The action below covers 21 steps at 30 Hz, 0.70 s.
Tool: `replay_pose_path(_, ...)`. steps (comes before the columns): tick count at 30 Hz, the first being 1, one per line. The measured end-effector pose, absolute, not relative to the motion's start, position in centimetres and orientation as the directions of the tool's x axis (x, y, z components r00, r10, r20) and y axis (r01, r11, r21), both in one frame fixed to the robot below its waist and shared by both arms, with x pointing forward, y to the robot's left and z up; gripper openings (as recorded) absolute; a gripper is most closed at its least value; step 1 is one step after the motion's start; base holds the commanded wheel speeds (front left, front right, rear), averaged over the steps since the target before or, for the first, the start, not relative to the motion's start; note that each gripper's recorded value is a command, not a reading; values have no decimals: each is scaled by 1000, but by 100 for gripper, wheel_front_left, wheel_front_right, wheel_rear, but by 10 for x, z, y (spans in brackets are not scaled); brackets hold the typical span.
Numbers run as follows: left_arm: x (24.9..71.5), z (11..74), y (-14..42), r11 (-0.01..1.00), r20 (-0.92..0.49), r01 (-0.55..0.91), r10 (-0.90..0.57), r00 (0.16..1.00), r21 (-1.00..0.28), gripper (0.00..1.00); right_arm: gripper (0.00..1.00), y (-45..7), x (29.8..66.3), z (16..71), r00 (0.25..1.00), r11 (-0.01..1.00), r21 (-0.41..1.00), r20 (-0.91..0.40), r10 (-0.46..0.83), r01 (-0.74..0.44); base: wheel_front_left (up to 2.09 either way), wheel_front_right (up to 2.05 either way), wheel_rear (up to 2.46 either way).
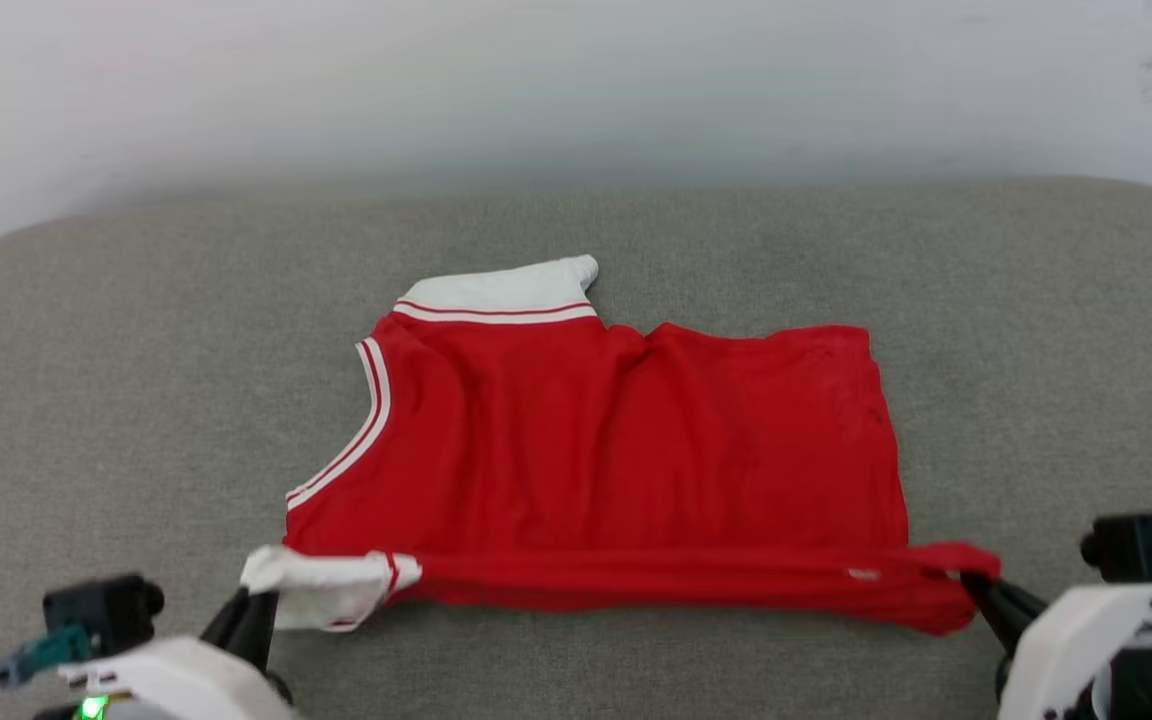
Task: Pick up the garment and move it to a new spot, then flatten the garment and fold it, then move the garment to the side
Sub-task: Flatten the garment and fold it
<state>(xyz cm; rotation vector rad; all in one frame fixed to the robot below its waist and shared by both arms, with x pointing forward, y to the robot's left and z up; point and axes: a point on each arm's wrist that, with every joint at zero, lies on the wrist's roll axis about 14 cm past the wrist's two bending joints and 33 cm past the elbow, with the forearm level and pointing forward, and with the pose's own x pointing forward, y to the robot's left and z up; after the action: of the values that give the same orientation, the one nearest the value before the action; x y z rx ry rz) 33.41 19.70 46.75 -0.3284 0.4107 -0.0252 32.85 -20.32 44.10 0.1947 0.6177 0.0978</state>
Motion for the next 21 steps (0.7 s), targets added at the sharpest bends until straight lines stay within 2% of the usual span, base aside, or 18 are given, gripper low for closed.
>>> replay_pose_path(8, 396, 457, 182, 951, -406, 36, -165, 899, -307, 0, 0, -183, 380, 430, 779, 974, 202, -593, 201, -98, 0, 0, 0)
replay_pose_path(16, 421, 410, 165, 943, -532, 59, -236, 813, -328, 0, 0, -182, 406, 392, 722, 976, 196, -660, 206, -99, 0, 0, 0)
replay_pose_path(17, 420, 404, 162, 940, -551, 60, -247, 797, -335, 4, 26, -182, 407, 388, 717, 976, 194, -666, 206, -99, 0, 0, 0)
replay_pose_path(18, 420, 399, 162, 938, -564, 54, -251, 787, -342, 28, 47, -181, 407, 384, 711, 976, 196, -672, 207, -99, 0, 0, 0)
replay_pose_path(19, 421, 395, 160, 937, -575, 55, -257, 777, -345, 62, 88, -180, 407, 379, 704, 975, 197, -679, 209, -100, 0, 0, 0)
replay_pose_path(20, 421, 392, 160, 936, -583, 54, -261, 769, -347, 100, 100, -179, 407, 377, 704, 975, 198, -679, 210, -100, 0, 0, 0)
replay_pose_path(21, 422, 391, 159, 934, -584, 56, -267, 766, -353, 100, 100, -178, 409, 375, 705, 974, 202, -677, 212, -99, 0, 0, 0)
